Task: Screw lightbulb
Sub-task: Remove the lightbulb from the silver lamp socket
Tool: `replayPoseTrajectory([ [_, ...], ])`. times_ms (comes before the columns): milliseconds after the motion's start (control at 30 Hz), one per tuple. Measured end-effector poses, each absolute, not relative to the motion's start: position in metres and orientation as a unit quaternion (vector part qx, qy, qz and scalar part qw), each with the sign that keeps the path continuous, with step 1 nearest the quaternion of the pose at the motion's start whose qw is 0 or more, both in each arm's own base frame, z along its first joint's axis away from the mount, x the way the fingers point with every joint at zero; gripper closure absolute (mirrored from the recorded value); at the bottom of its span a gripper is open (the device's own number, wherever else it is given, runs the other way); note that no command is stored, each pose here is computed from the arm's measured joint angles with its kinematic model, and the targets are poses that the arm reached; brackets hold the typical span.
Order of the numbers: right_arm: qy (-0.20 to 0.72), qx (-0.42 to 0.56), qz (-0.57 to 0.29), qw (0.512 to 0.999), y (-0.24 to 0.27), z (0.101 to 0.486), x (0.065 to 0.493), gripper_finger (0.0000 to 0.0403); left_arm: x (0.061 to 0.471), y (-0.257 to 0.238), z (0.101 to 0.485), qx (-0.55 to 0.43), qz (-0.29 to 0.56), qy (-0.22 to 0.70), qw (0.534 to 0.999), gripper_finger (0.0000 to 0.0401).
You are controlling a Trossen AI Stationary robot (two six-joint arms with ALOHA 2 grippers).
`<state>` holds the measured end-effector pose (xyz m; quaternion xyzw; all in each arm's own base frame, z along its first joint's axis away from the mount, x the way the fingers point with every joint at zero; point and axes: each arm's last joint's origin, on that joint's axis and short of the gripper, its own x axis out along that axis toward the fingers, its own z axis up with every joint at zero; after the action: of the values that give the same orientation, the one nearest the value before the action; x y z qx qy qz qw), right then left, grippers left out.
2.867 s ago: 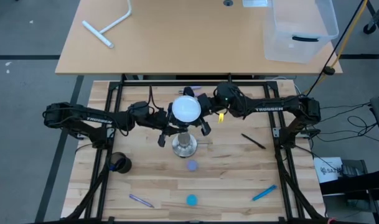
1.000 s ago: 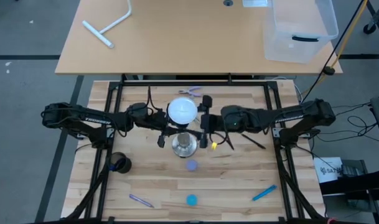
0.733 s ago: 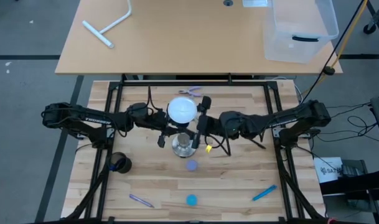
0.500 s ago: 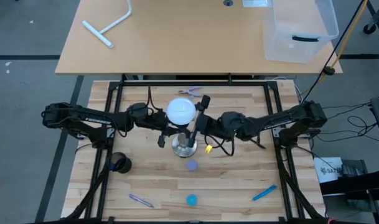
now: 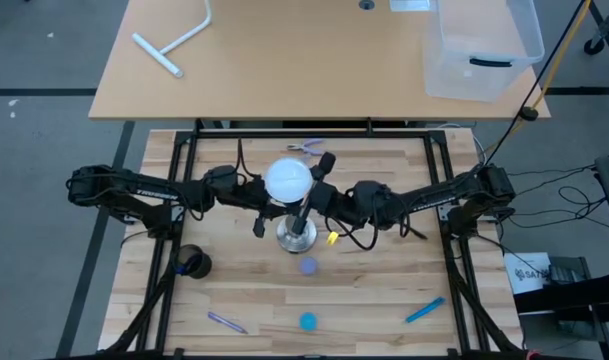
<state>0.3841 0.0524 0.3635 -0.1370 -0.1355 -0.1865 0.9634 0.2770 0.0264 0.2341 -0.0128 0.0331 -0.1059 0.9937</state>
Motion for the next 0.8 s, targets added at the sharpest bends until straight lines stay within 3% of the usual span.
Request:
replayPoseTrajectory([
  [233,-0.13,-0.138,-0.181,0.965,0.053,0.3615,0.3846,0.0232,0.277,0.0264,0.2341,-0.014,-0.106,0.033,0.994,0.0326],
  [800,-0.103,-0.186,-0.137,0.967,0.0456,0.3687,0.3775,0.0241,0.2769,0.0256,0.2345,-0.009,-0.133,0.032,0.991,0.0326],
])
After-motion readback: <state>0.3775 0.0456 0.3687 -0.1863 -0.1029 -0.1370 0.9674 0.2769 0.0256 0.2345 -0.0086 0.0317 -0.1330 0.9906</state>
